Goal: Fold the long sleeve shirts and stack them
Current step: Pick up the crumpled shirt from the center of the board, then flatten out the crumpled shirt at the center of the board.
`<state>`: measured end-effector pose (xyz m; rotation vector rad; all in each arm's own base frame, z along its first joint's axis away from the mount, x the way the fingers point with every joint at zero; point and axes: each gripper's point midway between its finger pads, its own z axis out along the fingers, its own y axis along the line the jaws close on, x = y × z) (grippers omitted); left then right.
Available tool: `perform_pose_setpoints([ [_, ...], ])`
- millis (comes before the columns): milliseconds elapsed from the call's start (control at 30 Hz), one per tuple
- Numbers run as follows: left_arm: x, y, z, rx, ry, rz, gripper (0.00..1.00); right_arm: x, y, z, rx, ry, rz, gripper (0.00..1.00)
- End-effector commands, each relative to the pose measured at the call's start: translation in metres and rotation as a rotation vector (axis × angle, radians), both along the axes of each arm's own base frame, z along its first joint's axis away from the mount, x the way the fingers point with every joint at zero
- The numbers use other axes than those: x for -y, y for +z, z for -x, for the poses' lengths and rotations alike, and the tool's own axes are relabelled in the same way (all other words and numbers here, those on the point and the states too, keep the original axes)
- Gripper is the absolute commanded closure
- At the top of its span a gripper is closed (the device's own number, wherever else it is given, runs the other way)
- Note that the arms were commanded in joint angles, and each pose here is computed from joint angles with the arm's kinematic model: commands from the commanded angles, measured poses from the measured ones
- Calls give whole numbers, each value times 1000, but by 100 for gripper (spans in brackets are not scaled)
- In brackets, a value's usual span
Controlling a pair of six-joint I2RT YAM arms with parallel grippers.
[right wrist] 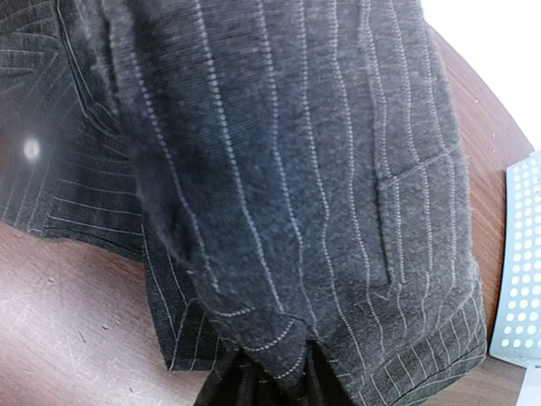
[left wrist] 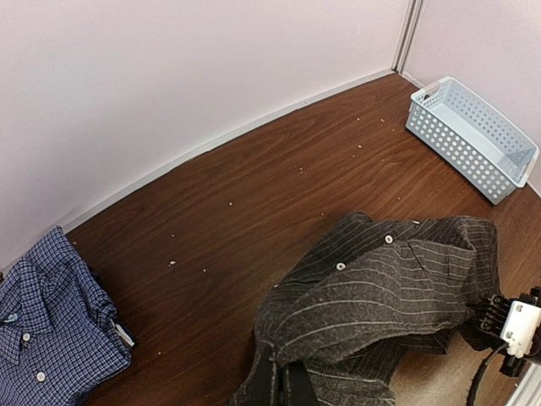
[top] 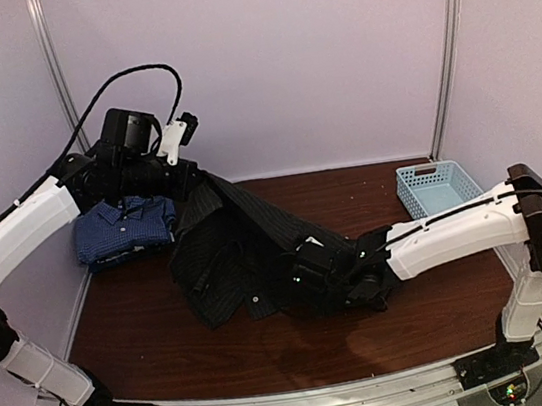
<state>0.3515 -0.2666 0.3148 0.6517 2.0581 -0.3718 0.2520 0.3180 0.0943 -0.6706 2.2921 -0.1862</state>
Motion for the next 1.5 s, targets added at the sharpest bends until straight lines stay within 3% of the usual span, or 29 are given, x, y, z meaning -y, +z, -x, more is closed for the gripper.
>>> perform_pose_setpoints([
  [0, -9, 11, -1, 34, 27, 15, 100, 10, 36, -7, 67, -42, -75, 85],
  [233, -30, -2, -6, 34, 96, -30, 100, 59, 80, -19, 116, -120, -135, 99],
  [400, -59, 9, -17, 55, 164, -11, 100, 117, 162, -42, 243, -216, -234, 100],
  [567, -67, 56, -27, 134, 179, 61, 100, 153, 254, -59, 382, -229, -367, 100],
  [867, -59, 167, -19, 309, 116, 198, 100, 154, 357, -76, 485, -174, -372, 100],
  [1100, -73, 208, 20, 396, 57, 210, 100, 142, 385, -47, 427, -19, -469, 100],
  [1467, -98, 244, 91, 444, 5, 329, 100, 140, 446, 36, 392, 239, -785, 100],
])
